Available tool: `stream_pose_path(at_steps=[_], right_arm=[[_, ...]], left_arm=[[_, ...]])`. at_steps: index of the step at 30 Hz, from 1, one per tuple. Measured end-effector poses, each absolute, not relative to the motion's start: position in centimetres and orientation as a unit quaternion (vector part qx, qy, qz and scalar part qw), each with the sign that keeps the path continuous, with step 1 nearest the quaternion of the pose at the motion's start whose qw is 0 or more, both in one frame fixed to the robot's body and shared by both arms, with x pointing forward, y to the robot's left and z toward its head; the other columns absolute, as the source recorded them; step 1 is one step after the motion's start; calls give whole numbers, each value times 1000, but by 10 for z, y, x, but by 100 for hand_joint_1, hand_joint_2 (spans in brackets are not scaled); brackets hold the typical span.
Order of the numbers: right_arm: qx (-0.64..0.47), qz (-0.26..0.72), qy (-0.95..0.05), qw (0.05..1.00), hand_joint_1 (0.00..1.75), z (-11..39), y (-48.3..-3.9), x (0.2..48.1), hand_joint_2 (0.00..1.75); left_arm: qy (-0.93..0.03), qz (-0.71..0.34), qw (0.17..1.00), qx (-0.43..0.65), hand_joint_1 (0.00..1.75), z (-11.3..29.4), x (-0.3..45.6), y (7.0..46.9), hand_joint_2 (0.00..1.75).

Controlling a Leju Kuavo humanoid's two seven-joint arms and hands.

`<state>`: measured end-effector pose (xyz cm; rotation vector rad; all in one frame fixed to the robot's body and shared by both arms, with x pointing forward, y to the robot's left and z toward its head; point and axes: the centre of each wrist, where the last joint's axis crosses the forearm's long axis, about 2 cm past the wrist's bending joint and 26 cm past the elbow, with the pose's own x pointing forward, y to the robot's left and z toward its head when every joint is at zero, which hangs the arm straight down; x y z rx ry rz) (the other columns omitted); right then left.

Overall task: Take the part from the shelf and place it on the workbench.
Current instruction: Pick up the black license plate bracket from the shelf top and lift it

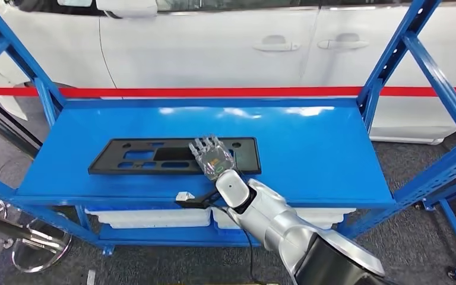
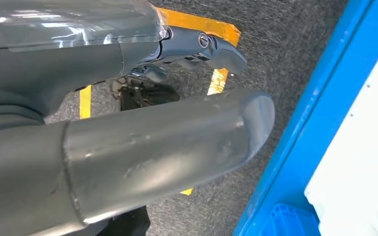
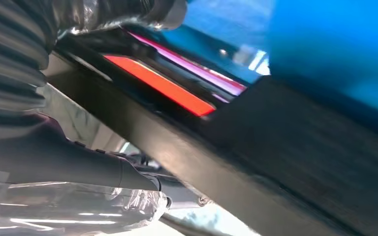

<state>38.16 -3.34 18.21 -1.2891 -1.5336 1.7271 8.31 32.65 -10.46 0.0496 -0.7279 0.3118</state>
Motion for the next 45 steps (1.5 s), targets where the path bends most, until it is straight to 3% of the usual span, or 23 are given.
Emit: stream_pose_path(at_steps=[25, 38, 45], right_arm=[[-459, 643, -563, 244, 175, 183, -39, 386, 175], [-361, 564, -669, 323, 175, 193, -43, 391, 175], [-288, 476, -764, 326, 175, 219, -39, 395, 175]], left_arm=[[-410, 153, 899, -29, 0, -105, 76, 329, 0], [-356, 153, 922, -23, 0, -106, 71, 334, 0], [-317, 157, 935, -20, 0, -107, 66, 336, 0]])
